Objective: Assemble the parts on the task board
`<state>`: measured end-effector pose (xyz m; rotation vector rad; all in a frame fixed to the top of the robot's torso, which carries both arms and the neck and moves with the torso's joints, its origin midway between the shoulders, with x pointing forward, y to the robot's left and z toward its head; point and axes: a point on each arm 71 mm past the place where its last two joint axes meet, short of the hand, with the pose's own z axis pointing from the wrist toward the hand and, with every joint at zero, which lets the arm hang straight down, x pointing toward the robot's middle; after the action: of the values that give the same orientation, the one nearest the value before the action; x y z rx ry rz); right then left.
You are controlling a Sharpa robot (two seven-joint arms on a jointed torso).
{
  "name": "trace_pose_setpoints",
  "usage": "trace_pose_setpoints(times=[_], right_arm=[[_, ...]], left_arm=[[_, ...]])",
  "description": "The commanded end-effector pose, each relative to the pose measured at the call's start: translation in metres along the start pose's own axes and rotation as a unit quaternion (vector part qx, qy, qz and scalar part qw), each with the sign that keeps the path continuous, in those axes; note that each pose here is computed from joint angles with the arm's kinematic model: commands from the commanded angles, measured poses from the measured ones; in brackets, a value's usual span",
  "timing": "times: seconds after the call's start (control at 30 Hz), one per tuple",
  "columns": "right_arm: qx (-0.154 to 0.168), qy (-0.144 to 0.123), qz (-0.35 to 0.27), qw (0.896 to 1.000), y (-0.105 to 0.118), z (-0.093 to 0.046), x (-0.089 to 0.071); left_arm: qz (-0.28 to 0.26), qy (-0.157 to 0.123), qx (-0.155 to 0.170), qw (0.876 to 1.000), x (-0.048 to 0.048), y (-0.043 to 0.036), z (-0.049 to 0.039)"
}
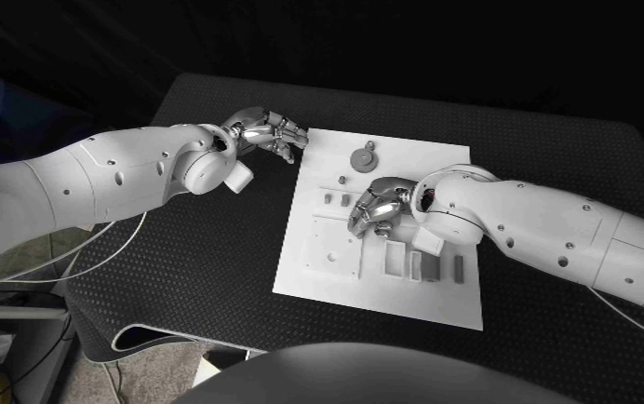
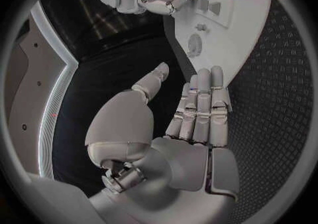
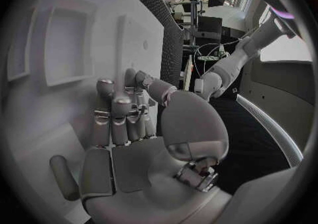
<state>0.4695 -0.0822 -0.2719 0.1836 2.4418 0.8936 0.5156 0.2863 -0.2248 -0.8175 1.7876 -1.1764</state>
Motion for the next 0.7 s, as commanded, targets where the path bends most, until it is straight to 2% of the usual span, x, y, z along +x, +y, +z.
trace_pose_setpoints(times=[0.03, 0.7], right_arm=[[0.056, -0.004, -0.015, 0.998, -0.0233, 0.0007, 0.0034], [0.036, -0.008, -0.023, 0.999, -0.018, -0.0088, 0.0077]], left_arm=[[0.0, 0.0, 0.006, 1.0, 0.0008, -0.0018, 0.0008], [0.001, -0.004, 0.006, 1.0, -0.0022, -0.0007, 0.0007]])
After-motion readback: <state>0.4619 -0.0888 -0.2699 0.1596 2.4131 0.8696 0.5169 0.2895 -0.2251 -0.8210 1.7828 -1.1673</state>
